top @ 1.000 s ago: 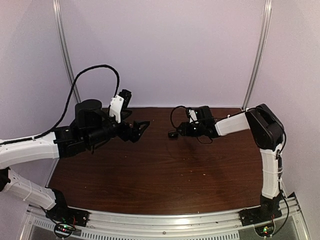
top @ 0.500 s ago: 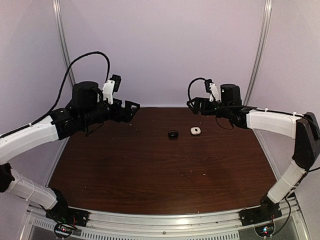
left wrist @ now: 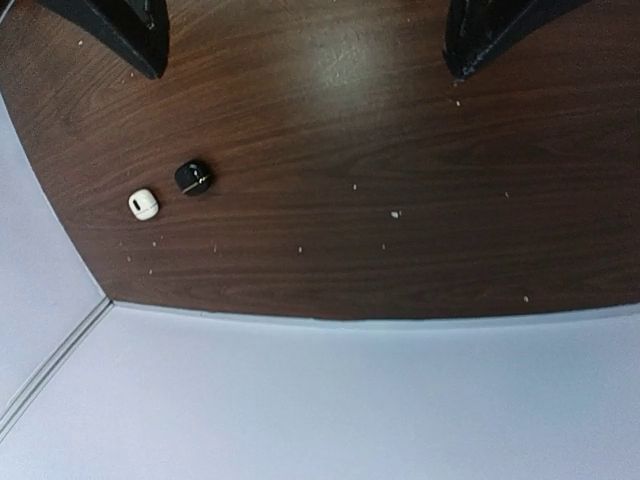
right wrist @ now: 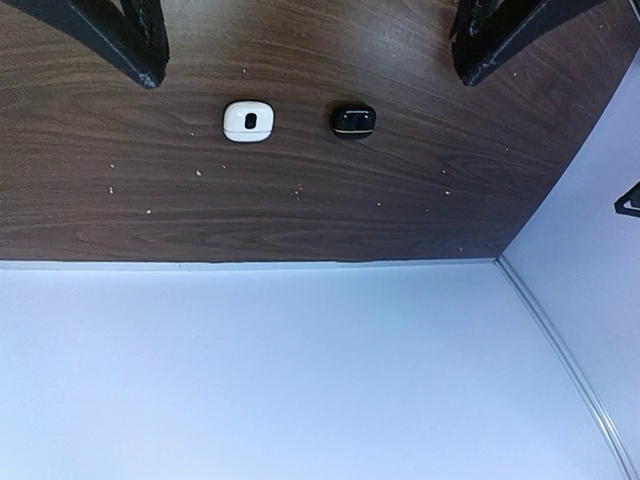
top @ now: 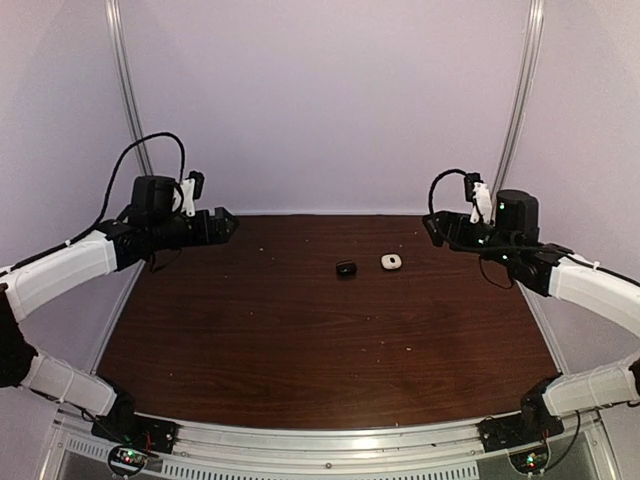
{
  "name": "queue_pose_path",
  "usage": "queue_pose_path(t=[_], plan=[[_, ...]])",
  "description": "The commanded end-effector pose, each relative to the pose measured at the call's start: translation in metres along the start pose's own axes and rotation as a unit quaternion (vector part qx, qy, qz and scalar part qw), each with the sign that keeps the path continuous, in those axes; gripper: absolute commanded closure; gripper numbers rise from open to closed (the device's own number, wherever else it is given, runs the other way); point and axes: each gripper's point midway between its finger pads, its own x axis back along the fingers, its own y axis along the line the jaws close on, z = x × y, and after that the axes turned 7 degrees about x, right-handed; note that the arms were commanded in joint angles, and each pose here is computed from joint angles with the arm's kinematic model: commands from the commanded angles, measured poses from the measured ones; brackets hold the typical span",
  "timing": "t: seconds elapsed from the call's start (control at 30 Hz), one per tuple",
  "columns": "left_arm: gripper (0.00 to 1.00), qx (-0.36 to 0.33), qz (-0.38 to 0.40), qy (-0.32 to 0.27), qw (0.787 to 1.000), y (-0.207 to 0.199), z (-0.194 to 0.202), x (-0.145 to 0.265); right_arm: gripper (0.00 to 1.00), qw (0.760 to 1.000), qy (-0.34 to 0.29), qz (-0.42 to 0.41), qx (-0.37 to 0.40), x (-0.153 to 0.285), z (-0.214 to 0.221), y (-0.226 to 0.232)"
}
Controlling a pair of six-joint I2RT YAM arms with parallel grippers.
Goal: Insert the wireless bluetooth earbuds into the charging case
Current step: Reset both arms
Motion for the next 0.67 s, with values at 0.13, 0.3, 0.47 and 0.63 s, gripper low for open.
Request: queue_pose_path(t=[0.13, 0.3, 0.47, 0.63], plan=[[0.02, 0.038, 0.025, 0.033, 0.998, 0.019, 0.069, 0.002, 0.00, 0.999, 0.012, 0.040, -0.026, 0.020, 0.052, -0.023], [0.02, 0.054, 0.012, 0.045, 0.997, 0.034, 0.096, 0.006, 0.00, 0.998, 0.014, 0.033, -0.044, 0.020, 0.077, -0.026], [0.02, 0.062, 0.011, 0.039, 0.997, 0.039, 0.103, 0.006, 0.00, 0.998, 0.018, 0.035, -0.049, 0.017, 0.084, -0.028], [0.02, 0.062, 0.010, 0.036, 0.997, 0.039, 0.102, 0.004, 0.00, 0.997, 0.024, 0.045, -0.051, 0.014, 0.085, -0.031]])
